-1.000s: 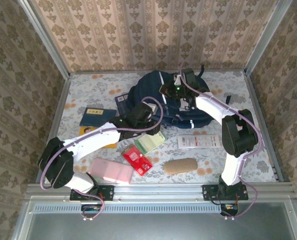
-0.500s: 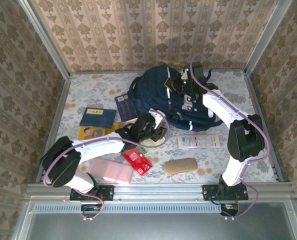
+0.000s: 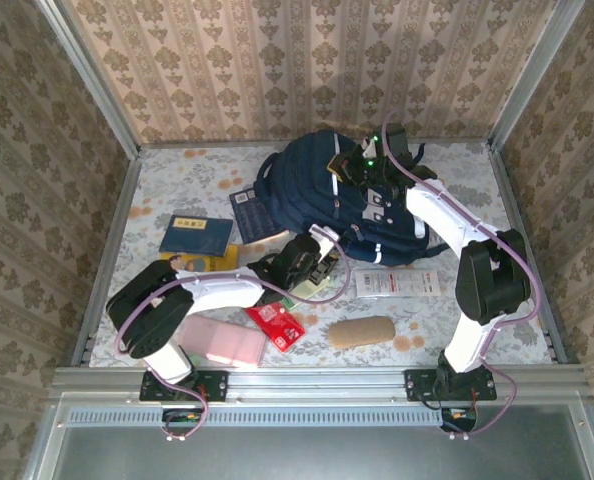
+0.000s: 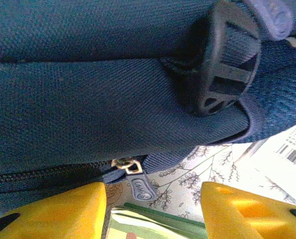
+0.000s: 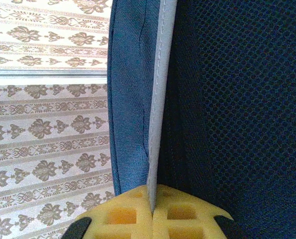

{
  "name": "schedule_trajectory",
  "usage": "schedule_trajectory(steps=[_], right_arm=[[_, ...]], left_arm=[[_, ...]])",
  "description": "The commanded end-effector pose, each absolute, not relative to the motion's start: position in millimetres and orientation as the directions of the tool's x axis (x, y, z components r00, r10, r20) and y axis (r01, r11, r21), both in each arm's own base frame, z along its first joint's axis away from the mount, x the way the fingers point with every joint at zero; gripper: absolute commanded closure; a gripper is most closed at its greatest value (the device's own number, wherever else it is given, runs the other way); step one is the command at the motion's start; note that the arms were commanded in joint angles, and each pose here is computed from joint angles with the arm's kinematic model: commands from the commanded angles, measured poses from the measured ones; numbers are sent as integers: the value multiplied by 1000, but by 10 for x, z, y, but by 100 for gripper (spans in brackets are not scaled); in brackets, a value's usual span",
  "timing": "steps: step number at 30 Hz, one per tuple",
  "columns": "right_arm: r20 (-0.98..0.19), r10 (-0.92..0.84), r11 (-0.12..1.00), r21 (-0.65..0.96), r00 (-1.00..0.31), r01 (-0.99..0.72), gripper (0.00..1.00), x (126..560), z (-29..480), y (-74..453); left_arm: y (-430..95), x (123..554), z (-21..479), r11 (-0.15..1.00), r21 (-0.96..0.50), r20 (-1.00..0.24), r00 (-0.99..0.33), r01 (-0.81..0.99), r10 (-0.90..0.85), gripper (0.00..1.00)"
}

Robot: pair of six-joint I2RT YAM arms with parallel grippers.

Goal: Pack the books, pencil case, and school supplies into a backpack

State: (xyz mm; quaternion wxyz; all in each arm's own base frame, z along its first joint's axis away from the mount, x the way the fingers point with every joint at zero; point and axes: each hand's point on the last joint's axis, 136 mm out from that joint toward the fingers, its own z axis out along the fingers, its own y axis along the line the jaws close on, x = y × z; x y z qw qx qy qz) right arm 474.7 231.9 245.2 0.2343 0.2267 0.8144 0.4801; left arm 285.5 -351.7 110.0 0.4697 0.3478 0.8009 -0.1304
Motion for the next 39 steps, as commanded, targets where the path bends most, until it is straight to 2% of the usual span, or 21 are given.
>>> schedule_trajectory(steps=[1,7,15,21,26,34,39], right_arm=[[-245,578,333,942,-778,-49,100,4680,3244,2436],[-242,567,319,946,-787,-61,100,4672,3263,2499],[-261,539,363,930,-801,-58,100,4662,3109,2540],[-323,480,451,888,-816,-87,100,4644,2932,2595],[-420,363,582,799,-832,-150,100,4544,2749,2721],[-457,251,631,746,-853,-213,100,4438,2601,2942],[-506,208,682,689,-837,-246,100,4435,2556,2879]], left_arm=[[-3429,2997,1167,763,99,-861,-330,638,387,50],[-3506,3053,1106,742,67,-844,-359,668,399,58],[-3420,3109,1101,750,79,-826,-378,657,418,99],[-3268,3065,1144,758,65,-814,-405,649,416,100],[-3109,3048,1165,770,77,-794,-429,633,431,100],[-2924,3041,1217,785,47,-768,-480,617,423,100],[-2797,2973,1215,792,33,-746,-512,610,426,100]])
